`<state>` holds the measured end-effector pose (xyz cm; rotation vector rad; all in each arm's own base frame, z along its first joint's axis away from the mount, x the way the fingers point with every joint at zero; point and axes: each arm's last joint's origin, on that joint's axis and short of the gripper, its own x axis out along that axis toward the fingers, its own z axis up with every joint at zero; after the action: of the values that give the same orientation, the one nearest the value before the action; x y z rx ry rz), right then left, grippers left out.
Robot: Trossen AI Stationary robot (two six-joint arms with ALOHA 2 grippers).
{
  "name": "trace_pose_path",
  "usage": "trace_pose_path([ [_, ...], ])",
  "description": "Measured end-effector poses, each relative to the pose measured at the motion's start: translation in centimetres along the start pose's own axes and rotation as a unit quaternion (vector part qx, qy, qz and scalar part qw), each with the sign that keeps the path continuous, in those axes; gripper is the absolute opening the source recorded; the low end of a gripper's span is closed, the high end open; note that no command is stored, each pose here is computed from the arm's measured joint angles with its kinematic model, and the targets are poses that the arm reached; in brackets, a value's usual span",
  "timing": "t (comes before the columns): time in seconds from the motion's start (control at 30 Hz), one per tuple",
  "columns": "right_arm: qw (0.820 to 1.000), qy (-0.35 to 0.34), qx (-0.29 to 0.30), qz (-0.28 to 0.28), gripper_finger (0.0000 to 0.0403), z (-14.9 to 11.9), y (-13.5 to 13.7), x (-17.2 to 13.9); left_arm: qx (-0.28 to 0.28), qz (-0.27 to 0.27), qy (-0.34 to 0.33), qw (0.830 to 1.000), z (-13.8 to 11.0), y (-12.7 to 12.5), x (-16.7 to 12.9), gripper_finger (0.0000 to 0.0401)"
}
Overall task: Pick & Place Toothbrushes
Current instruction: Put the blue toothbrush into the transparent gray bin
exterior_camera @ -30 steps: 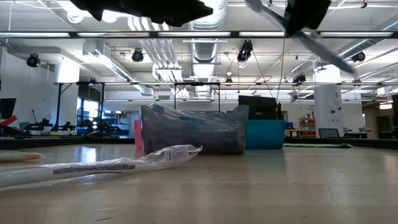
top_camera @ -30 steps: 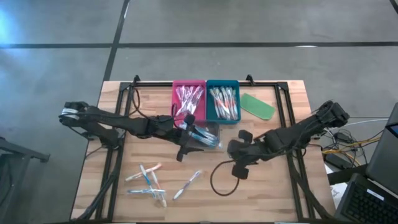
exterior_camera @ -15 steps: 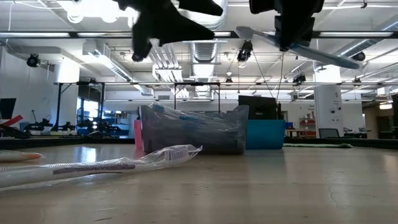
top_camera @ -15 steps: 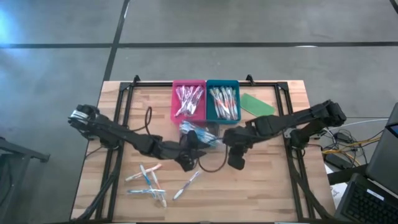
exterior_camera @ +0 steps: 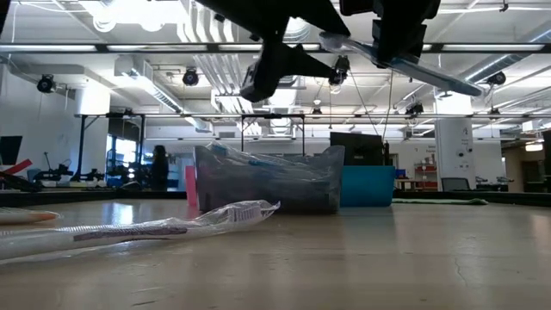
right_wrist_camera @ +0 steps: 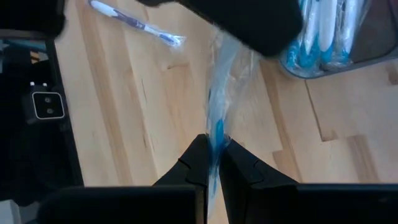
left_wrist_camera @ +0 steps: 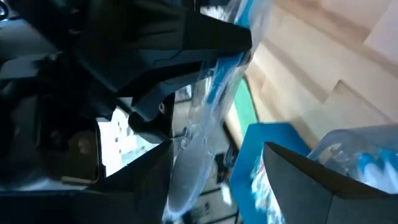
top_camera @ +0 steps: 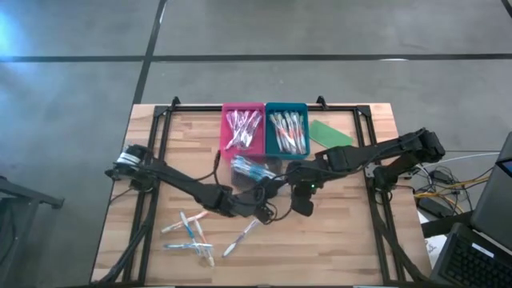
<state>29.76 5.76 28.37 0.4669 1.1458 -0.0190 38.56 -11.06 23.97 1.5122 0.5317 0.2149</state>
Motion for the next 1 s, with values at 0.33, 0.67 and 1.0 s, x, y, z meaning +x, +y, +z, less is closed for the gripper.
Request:
trace_pose_path([
  [0.33,1.0,0.0,-0.019,-0.006,0.0013,-0.1,0.0,0.0,0.07,0.005,0.05,0.996,1.9,-0.8,1.0,0.0183],
  [0.67,1.0,0.0,-0.02,-0.009,0.0013,0.0,-0.1,0.2,0.063,0.006,0.054,0.997,2.0,-0.8,0.8,0.005],
  [1.0,1.0,-0.003,-0.018,-0.007,0.0028,0.0,-0.1,0.2,0.041,0.007,0.062,0.997,1.9,-0.8,0.8,0.0045],
])
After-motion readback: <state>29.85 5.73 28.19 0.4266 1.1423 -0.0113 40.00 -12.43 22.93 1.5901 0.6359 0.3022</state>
